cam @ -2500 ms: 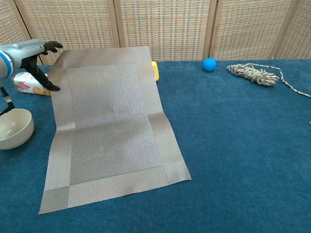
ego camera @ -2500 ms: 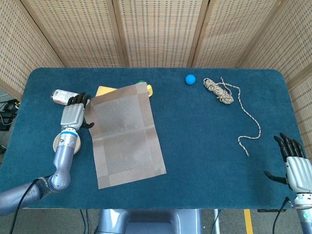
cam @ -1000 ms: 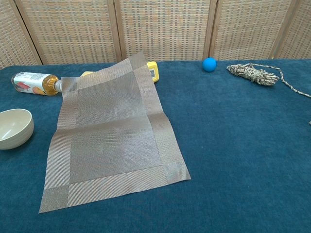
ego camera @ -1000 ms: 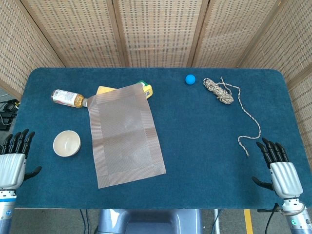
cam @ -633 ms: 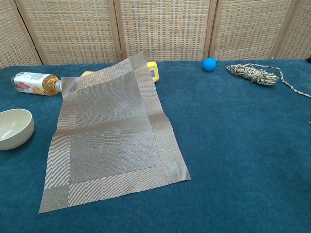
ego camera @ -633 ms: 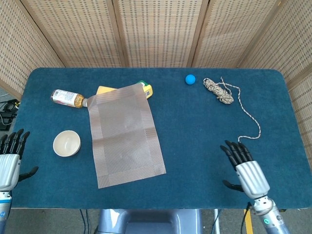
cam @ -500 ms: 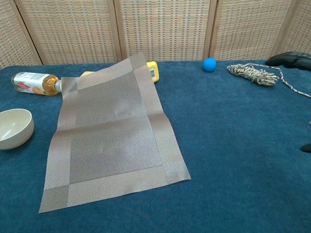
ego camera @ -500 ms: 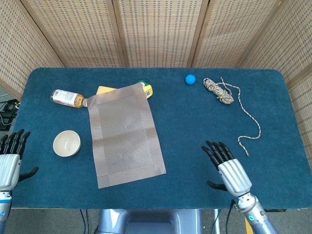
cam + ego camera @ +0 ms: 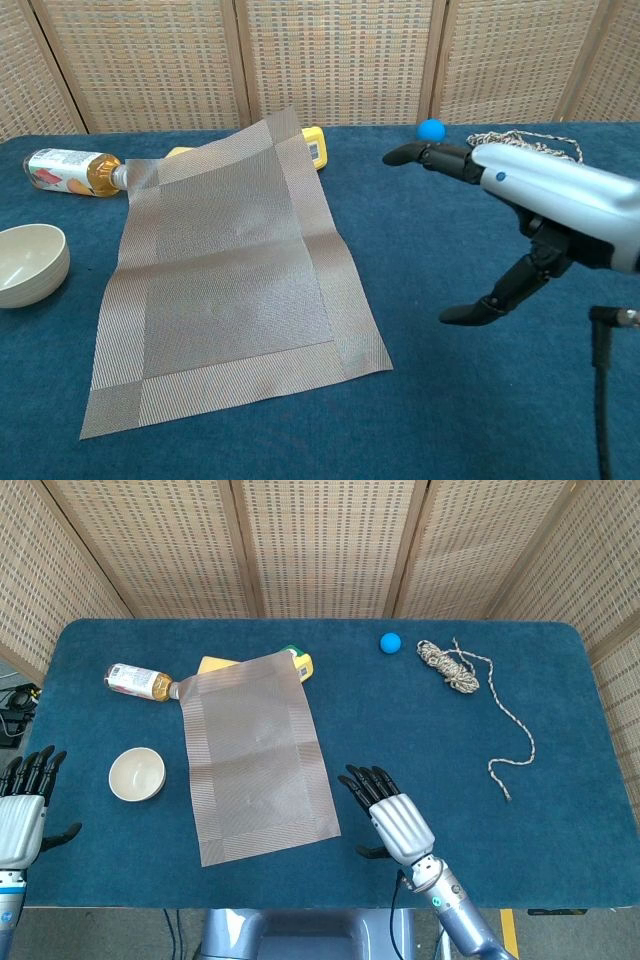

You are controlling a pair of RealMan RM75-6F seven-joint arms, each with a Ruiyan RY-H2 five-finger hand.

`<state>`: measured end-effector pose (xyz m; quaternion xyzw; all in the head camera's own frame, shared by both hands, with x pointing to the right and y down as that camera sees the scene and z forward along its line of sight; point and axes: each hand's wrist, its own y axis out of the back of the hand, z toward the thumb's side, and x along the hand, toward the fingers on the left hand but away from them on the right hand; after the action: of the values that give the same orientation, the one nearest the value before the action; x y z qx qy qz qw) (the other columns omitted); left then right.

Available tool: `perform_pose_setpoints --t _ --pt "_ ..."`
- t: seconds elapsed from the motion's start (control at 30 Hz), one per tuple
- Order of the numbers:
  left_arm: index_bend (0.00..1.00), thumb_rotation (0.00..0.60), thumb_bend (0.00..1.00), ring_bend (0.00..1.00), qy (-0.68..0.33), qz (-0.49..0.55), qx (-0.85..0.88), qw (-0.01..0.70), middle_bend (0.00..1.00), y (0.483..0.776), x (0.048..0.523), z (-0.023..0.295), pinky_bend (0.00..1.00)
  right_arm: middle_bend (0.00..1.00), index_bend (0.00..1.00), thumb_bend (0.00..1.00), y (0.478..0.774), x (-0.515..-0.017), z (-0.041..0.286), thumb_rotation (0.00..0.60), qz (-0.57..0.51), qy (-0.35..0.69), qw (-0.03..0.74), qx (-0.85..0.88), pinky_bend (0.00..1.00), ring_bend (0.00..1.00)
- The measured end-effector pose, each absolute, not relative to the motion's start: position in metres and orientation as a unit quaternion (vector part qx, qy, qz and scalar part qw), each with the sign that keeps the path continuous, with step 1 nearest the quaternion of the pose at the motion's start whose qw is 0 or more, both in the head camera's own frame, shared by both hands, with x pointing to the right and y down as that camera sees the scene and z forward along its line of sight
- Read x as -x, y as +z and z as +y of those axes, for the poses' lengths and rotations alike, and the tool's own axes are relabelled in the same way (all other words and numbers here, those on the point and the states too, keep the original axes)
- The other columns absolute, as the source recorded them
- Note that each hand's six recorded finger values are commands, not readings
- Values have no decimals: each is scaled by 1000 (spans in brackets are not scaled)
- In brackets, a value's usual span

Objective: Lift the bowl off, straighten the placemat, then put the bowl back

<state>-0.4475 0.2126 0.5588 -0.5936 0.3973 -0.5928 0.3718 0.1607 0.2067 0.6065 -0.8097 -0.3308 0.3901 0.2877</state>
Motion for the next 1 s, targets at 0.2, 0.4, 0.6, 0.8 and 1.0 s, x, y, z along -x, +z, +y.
perform_pose_setpoints --t 0.2,0.4,0.6,0.8,1.0 --pt "0 600 115 0 -595 399 595 364 0 561 450 211 0 0 34 47 635 -146 213 600 -323 413 268 809 0 0" --pt "0 600 116 0 -598 397 596 359 0 564 452 211 0 0 34 48 648 -132 218 600 -322 410 260 813 0 0" --pt "0 600 115 0 -600 399 597 353 0 565 453 211 0 0 34 47 660 -126 221 600 -335 406 251 812 0 0" --pt "6 600 116 0 -604 406 592 347 0 564 458 209 0 0 32 47 673 -122 221 600 -364 402 224 810 0 0" --pt "0 600 116 0 -601 421 585 346 0 558 463 206 0 0 30 89 681 -122 215 600 -383 400 208 806 0 0"
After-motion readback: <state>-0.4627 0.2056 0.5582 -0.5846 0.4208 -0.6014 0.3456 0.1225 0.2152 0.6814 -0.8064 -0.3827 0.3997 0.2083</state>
